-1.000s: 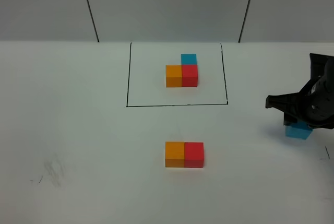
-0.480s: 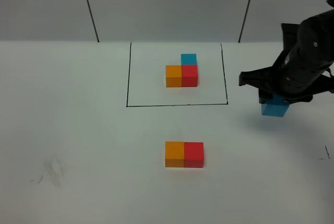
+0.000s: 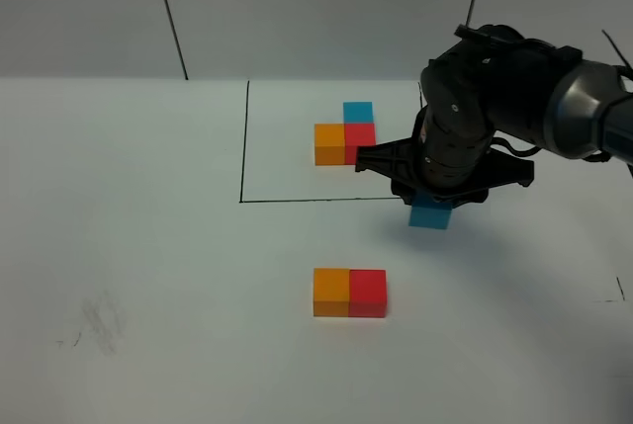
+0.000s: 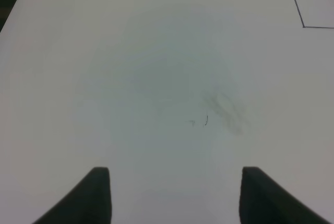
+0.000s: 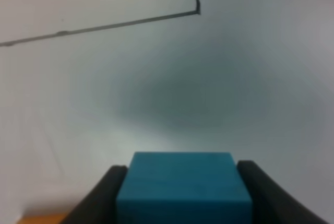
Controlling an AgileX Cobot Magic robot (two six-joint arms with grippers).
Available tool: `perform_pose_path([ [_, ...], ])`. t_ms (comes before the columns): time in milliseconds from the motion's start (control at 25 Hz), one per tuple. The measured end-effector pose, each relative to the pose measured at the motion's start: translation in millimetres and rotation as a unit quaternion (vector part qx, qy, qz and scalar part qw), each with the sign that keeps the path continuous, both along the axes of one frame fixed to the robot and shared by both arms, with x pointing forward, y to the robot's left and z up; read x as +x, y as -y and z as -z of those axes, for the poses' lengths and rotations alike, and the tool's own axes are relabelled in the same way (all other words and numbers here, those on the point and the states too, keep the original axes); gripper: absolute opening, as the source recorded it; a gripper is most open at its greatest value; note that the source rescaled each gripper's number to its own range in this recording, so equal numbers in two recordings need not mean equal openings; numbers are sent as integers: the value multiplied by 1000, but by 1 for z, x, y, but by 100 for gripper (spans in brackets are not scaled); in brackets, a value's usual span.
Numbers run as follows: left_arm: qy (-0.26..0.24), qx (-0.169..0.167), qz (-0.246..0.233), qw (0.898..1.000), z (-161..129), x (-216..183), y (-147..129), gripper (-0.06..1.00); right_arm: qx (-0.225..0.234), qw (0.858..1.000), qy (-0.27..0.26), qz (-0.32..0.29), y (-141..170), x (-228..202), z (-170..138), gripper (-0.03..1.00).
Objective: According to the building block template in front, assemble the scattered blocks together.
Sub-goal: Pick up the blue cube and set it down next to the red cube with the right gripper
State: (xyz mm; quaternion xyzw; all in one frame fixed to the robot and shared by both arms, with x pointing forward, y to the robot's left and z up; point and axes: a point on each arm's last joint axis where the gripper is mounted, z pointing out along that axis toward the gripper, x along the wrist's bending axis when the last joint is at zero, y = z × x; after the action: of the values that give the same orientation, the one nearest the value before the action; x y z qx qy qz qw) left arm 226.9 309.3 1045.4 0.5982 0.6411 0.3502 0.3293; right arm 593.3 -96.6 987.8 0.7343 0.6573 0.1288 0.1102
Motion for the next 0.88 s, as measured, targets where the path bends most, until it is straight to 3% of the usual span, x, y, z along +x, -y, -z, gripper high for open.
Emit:
perform_pose_path([
  [880,0,0,0,1000,0,0,0,21,-15,1000,-9,-24,-45,4,33,2],
])
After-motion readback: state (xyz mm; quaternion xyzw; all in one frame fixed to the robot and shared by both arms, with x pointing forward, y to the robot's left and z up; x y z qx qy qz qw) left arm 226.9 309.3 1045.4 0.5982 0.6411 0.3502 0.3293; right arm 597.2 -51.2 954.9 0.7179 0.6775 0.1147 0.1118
